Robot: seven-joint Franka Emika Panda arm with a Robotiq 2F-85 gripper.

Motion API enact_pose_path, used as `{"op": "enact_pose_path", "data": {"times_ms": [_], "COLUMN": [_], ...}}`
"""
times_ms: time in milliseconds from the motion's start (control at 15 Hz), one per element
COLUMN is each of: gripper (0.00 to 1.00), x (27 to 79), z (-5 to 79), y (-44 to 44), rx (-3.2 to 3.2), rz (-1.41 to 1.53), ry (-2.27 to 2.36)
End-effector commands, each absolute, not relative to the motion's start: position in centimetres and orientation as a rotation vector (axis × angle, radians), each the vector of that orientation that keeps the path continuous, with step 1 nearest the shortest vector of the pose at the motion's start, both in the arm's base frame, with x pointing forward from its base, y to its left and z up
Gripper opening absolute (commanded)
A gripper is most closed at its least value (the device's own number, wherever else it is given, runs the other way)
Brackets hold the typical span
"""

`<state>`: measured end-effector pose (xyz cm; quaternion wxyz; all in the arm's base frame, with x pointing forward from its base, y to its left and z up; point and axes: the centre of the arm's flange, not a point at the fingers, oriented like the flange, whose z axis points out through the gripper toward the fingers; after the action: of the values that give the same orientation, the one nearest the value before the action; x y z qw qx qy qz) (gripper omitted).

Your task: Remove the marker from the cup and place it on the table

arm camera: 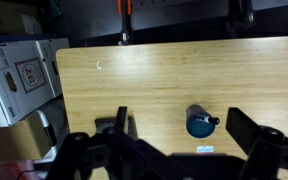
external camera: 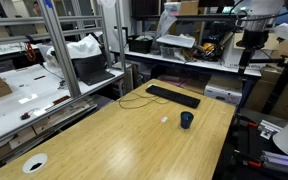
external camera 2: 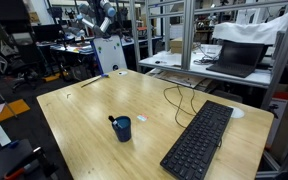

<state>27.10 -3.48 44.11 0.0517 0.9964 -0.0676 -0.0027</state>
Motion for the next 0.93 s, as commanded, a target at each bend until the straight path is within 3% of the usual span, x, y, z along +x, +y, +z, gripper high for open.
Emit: {"op": "enact_pose_path", "data": {"times_ms": [0, 533, 867], "gripper": [1.00, 1.00, 1.00], "x": [28.6, 33.2, 33.0], "z": [43.3, 39.9, 38.1], "y": [-2.4, 0.7, 0.7], "rx": [3.028, 3.003, 2.953], "rz": [0.018, 0.030, -0.017], "ry": [-0.341, -0.781, -0.882]}}
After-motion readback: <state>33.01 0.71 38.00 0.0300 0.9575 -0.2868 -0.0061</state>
